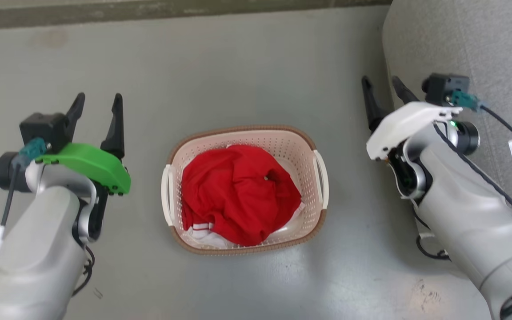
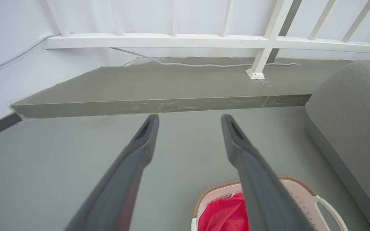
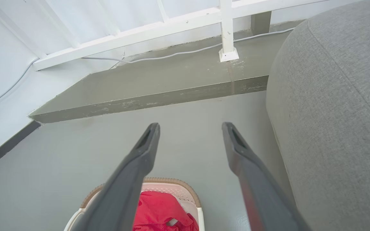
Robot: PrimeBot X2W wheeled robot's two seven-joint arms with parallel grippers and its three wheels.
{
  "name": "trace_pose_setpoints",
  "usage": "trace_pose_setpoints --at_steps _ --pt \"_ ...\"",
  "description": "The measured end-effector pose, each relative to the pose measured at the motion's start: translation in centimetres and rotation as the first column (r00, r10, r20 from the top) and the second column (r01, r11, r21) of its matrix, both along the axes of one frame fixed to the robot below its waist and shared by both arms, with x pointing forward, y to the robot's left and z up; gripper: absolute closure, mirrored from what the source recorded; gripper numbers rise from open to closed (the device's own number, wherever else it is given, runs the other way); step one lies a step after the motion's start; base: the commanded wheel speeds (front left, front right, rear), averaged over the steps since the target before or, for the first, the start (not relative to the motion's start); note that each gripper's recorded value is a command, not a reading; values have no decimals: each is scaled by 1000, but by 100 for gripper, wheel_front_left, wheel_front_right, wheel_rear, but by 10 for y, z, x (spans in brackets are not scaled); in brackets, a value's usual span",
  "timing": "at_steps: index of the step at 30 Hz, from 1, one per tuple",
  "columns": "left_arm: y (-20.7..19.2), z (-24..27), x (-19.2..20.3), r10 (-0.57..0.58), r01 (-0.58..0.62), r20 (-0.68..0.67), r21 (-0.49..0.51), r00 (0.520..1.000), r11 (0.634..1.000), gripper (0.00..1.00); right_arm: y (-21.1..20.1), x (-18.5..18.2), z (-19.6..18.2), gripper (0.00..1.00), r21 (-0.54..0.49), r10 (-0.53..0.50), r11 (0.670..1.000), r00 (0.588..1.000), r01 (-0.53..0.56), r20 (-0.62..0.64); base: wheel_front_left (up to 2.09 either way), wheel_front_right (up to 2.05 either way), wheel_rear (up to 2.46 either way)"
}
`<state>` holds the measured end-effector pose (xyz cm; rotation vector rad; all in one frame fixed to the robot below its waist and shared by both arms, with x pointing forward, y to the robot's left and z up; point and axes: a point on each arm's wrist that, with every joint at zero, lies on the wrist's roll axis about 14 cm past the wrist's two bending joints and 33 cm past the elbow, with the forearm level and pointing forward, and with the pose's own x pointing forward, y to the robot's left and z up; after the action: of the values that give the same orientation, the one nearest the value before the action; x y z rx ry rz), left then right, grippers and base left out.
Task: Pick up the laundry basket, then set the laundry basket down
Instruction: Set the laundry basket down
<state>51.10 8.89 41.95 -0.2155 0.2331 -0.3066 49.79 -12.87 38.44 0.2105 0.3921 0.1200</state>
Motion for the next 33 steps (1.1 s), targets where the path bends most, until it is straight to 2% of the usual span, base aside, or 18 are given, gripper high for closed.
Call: trace_pose_setpoints --at_steps 6,17,23,33 --pt "2 26 -18 7 -7 77 3 997 1000 0 -5 -10 26 0 -16 1 1000 996 0 84 0 0 0" --pt "14 45 -59 34 -37 128 19 991 999 0 -13 -36 56 0 -73 26 997 982 -13 186 0 0 0" --pt "18 55 -78 32 -39 162 44 986 998 0 -12 -54 61 0 -115 59 993 976 -35 210 0 0 0" --pt "37 50 -105 80 -90 148 59 986 994 0 -41 -81 60 0 -157 0 987 977 34 214 0 0 0"
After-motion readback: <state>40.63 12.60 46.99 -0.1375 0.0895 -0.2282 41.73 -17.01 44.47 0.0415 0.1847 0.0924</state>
